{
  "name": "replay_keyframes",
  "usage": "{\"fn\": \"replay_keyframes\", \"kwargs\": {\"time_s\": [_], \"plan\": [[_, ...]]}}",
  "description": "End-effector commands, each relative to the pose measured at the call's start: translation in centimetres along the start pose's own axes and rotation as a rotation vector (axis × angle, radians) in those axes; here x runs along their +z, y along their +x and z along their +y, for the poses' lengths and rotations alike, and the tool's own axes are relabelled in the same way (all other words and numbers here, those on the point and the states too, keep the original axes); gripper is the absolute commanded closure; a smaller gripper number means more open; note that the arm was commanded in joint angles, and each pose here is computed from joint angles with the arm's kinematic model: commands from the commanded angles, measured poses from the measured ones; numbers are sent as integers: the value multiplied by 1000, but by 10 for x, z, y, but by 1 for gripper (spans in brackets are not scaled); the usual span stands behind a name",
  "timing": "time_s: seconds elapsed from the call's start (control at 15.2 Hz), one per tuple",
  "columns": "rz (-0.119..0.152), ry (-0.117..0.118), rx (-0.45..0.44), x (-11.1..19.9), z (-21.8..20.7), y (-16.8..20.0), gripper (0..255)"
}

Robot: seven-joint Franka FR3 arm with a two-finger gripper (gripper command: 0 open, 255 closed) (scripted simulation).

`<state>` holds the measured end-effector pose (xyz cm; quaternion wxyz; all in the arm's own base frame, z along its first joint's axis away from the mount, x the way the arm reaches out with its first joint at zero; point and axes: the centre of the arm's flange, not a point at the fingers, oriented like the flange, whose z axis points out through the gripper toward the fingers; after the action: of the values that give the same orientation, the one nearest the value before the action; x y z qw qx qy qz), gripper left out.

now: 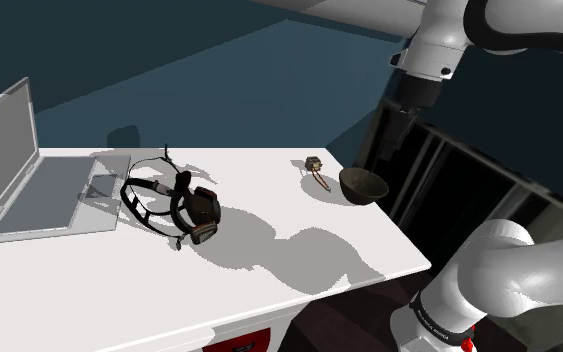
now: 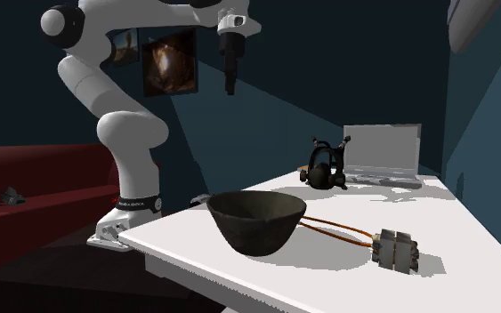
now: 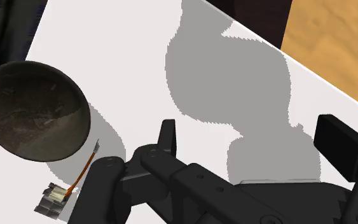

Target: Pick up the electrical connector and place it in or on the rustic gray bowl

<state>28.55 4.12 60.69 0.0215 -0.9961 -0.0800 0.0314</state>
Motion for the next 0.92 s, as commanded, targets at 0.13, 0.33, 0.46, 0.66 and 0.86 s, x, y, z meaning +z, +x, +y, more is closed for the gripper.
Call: {"fn": "replay_keyframes", "kwargs": {"time_s": [0.13,0.33,0.46,0.66,0.86], "plan": [[1,-1,36,14,11,19,0],[2,-2,91,36,28,47,0],[2,-3,128,50,41,65,0],[3,-5,182,72,61,91,0],[5,-6,237,93,83,116,0]]}}
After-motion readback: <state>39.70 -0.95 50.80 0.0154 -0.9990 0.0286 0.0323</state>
